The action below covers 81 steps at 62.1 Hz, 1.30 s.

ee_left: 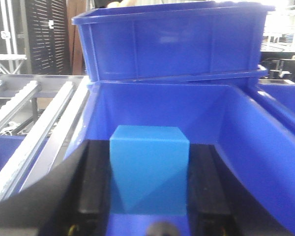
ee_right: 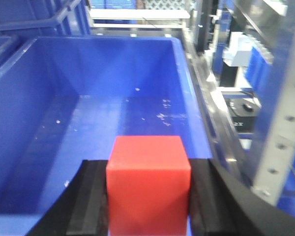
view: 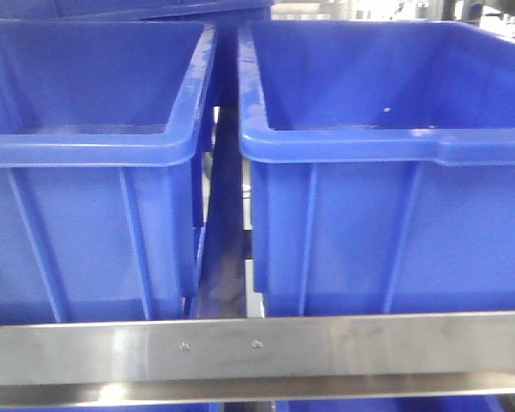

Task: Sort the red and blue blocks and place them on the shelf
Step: 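Turn the base toward the shelf of blue bins and approach it, then extend both grippers over two adjacent blue bins, holding the cubes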

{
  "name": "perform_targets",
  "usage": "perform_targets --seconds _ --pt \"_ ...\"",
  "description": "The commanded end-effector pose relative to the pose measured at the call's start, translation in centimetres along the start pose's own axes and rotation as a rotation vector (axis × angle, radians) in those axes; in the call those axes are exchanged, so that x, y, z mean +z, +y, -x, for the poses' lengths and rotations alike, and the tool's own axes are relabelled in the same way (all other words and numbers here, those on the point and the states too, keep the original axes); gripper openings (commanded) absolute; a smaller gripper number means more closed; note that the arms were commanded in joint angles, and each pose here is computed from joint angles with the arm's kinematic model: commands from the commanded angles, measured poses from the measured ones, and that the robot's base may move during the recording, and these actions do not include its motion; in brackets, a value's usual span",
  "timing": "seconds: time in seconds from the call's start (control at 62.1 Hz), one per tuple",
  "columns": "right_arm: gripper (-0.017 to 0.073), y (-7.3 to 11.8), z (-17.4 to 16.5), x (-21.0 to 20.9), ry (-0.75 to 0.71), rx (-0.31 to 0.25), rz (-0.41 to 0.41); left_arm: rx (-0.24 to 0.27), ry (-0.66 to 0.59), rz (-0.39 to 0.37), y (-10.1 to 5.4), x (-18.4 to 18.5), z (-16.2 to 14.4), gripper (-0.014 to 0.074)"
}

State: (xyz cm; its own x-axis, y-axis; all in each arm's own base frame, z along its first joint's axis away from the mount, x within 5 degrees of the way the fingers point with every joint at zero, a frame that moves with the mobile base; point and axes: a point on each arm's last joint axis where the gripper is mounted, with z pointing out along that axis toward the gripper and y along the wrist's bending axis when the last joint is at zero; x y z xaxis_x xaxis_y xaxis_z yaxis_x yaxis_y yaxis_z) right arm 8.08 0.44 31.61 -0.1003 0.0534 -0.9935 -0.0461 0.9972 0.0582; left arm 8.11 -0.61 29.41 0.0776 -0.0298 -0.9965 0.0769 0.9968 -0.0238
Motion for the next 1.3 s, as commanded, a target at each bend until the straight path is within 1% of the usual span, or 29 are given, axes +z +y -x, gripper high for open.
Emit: perform_targets --seconds 0.0,1.289 --pt "0.0085 0.02 1.69 -0.23 -0.113 -0.008 -0.003 -0.005 -0.105 0.013 0.10 0.01 1.70 0.0125" --pt "0.0085 0.02 1.69 -0.23 -0.113 -0.008 -0.003 -0.005 -0.105 0.013 0.10 0.01 1.70 0.0125"
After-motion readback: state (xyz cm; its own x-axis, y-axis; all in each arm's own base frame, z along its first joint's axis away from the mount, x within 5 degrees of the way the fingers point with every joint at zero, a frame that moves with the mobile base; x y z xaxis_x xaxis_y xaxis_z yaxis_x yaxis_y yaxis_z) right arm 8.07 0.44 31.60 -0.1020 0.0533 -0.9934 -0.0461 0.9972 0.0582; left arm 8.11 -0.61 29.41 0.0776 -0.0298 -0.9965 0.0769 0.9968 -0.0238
